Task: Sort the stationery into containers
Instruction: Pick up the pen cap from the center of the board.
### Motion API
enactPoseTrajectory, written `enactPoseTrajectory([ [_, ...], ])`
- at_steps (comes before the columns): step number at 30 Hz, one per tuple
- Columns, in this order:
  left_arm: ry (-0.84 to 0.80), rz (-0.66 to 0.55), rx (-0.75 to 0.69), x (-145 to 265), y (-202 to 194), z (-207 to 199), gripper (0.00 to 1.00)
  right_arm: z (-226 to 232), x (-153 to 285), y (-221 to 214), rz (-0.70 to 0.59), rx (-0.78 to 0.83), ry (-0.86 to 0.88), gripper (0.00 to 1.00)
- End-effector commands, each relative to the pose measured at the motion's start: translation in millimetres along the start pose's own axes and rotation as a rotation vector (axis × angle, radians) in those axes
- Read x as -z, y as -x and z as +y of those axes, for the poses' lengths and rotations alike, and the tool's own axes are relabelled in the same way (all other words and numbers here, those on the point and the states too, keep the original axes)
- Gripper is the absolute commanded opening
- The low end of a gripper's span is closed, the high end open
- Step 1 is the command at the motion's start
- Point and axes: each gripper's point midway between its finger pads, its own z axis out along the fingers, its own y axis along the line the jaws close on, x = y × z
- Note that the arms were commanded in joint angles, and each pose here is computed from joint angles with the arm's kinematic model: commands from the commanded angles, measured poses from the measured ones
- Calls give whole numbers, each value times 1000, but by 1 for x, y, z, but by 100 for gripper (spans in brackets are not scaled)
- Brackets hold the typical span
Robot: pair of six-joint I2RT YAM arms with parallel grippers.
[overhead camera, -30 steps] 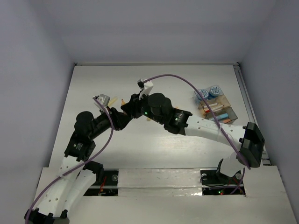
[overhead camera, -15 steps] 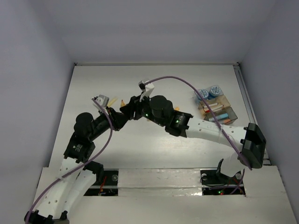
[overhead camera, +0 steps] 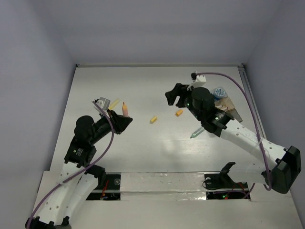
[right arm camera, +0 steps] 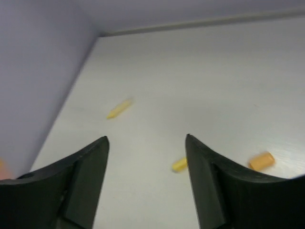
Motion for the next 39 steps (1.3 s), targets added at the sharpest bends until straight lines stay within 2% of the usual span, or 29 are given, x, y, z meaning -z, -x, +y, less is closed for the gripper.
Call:
enactPoseTrajectory([
  [1,-67,-28,-43,2,9,-13,0,-87,2,-70,222,36,-274,79],
  [4,-80,-18,-42,2,7,-15,0,-135,1,-94,305,51,-433,86],
  [11,-93,-21,-45,4,6,-18,0,-186,-23,-129,418,14,-552,88],
  [22,-105,-33,-54,8,8,-24,0,-209,-54,-169,513,-19,-608,80],
  [30,-104,-30,-55,8,7,-24,0,-219,-74,-173,521,-27,-624,77],
  [35,-104,-30,-55,8,7,-25,0,-221,-81,-178,535,-24,-621,70],
  [37,-102,-31,-55,8,7,-24,0,-220,-84,-182,545,-28,-609,64],
  [39,-102,-31,-55,8,7,-24,0,-221,-85,-185,552,-26,-611,63],
])
